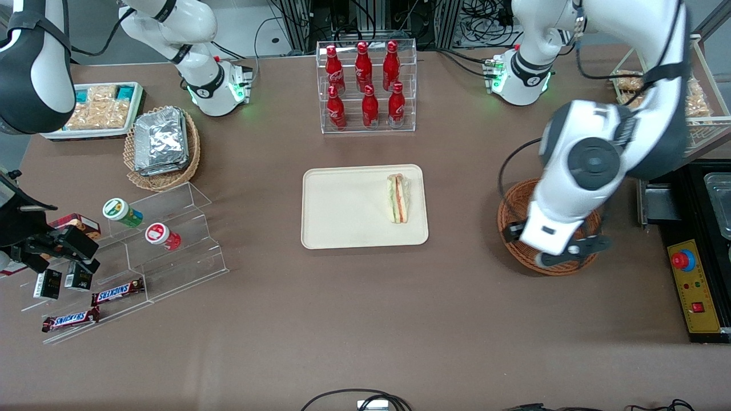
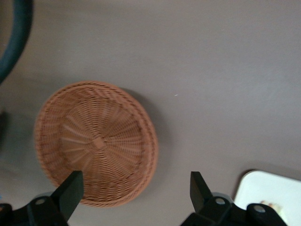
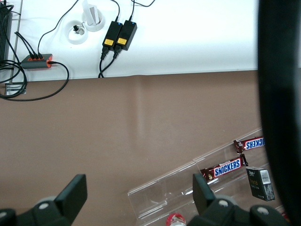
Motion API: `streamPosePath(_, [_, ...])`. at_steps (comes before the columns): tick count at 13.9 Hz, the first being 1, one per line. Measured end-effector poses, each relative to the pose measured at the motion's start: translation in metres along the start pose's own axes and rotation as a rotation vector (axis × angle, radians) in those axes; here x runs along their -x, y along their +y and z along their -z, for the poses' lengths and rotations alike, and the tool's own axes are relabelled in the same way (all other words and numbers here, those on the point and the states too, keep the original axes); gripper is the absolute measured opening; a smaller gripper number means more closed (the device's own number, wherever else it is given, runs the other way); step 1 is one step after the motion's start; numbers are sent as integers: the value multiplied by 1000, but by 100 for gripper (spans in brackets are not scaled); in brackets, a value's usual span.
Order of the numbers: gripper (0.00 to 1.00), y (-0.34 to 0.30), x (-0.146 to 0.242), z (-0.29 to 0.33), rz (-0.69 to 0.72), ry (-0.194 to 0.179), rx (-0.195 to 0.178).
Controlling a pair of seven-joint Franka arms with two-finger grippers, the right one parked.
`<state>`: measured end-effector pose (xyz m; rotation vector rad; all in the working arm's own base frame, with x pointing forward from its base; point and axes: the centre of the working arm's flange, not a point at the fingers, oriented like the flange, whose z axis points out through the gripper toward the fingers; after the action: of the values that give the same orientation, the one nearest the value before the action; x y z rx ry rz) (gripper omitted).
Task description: Place sandwich from basket to tray
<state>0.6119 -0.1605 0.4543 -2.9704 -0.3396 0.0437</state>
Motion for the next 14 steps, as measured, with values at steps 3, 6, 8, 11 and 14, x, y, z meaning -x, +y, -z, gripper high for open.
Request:
streamPosePath(3, [100,-35,-9,8,-15,-20,16])
streamPosePath(6, [100,-60,-14,14,-55,-34,36])
streamPosePath(8, [100,-80,-15,25,-90,-35,47])
streamPosePath(11, [100,-117,-12,55,-163,-8,108])
streamPosePath(14, [100,-146,5,91,-228,9,128])
